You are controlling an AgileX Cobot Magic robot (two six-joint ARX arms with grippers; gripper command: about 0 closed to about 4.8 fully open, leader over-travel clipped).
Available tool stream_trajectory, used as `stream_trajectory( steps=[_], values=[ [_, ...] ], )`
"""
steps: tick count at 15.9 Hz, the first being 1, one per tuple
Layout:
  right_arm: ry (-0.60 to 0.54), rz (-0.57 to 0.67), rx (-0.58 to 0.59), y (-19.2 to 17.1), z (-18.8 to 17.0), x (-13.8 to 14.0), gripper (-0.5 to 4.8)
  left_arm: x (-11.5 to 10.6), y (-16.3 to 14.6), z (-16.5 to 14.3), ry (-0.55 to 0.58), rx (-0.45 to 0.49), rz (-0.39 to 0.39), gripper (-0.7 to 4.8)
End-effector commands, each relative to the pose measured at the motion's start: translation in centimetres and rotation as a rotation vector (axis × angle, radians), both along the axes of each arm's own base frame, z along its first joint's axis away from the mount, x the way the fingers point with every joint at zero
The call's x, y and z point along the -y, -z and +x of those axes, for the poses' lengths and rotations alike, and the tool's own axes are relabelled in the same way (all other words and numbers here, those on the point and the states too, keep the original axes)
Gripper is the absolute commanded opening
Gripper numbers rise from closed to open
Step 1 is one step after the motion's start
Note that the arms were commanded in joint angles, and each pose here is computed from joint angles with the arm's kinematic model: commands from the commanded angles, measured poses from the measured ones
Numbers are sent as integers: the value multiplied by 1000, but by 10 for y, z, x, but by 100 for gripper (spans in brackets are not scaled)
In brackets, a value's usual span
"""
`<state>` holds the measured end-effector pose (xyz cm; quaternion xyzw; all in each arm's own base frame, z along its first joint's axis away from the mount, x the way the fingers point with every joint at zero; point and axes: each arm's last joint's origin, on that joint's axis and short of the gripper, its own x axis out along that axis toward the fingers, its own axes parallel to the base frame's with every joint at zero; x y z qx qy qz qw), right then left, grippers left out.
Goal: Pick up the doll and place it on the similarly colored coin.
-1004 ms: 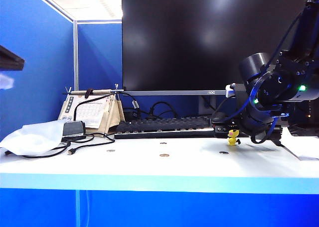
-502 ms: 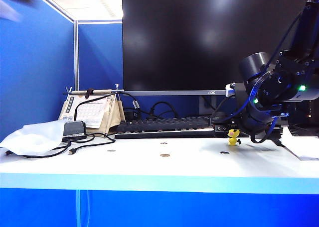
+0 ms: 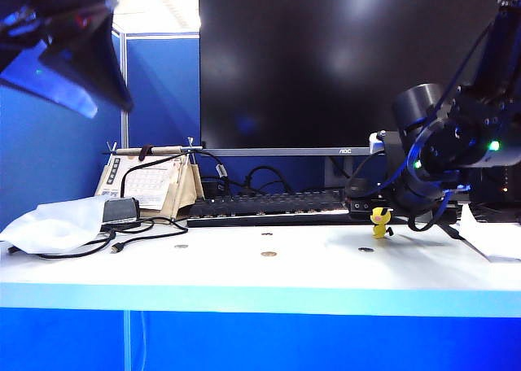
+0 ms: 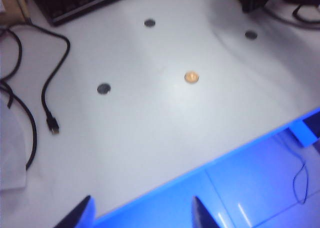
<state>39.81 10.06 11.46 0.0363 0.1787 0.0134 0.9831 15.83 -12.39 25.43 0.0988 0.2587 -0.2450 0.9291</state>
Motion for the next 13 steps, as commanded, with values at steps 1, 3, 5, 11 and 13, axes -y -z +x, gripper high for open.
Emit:
stream_trajectory(
  steps=[1, 3, 5, 11, 13],
  values=[
    [5, -4, -4, 3, 9, 0, 418, 1, -5, 1, -4, 28, -23, 256],
    [5, -4, -2, 5, 11, -1, 418, 1, -5, 1, -3, 28, -23, 256],
    [9, -4, 3, 5, 12, -1, 384, 1, -5, 1, -3, 27, -24, 256],
    [34, -6, 30, 1, 14, 0, 259, -2, -14, -8, 60, 12, -127, 256],
    [33, -6, 22, 2, 15, 1, 259, -4, -17, -10, 60, 24, -137, 256]
  ],
)
